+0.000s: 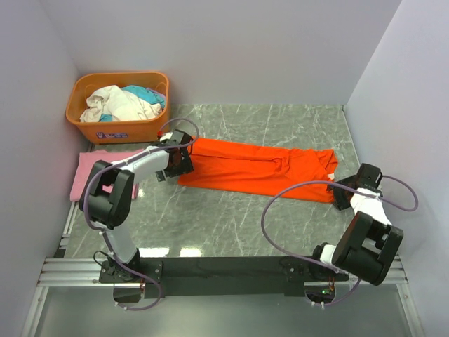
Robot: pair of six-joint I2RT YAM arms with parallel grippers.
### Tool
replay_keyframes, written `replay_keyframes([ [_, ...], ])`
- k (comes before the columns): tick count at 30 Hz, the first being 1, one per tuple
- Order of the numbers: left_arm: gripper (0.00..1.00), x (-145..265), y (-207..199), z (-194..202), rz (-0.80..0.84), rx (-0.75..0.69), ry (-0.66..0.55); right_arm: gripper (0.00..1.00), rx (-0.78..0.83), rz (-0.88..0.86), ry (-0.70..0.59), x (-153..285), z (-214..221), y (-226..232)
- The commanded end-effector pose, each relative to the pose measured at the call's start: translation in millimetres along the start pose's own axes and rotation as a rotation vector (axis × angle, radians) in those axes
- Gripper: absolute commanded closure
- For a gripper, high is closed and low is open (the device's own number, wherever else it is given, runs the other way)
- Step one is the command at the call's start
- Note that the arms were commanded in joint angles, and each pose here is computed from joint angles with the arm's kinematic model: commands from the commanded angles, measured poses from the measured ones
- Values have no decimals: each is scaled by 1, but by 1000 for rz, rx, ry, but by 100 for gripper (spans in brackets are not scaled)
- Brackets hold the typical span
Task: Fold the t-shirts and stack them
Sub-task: Smooth out the T-shirt at the center of the board.
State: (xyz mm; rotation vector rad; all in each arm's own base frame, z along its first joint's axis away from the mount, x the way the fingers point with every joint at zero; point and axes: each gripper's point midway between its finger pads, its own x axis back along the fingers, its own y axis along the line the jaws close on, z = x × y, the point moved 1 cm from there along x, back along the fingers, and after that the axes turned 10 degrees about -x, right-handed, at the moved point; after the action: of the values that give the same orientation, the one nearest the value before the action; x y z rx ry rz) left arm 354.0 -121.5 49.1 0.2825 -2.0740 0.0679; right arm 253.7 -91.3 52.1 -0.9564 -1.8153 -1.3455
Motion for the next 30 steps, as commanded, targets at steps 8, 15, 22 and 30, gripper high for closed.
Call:
replay_keyframes([
  [8,13,-5,-25,-4,14,7,-16,45,-13,-42,45,-22,7,-1],
  [15,31,-17,-16,6,-48,7,9,67,-22,-17,33,-31,5,-10],
  [22,49,-26,3,21,-134,43,53,98,-47,51,-27,-29,-13,-28],
  [30,46,-11,2,15,-53,105,56,96,-38,52,-75,-18,-35,-18],
])
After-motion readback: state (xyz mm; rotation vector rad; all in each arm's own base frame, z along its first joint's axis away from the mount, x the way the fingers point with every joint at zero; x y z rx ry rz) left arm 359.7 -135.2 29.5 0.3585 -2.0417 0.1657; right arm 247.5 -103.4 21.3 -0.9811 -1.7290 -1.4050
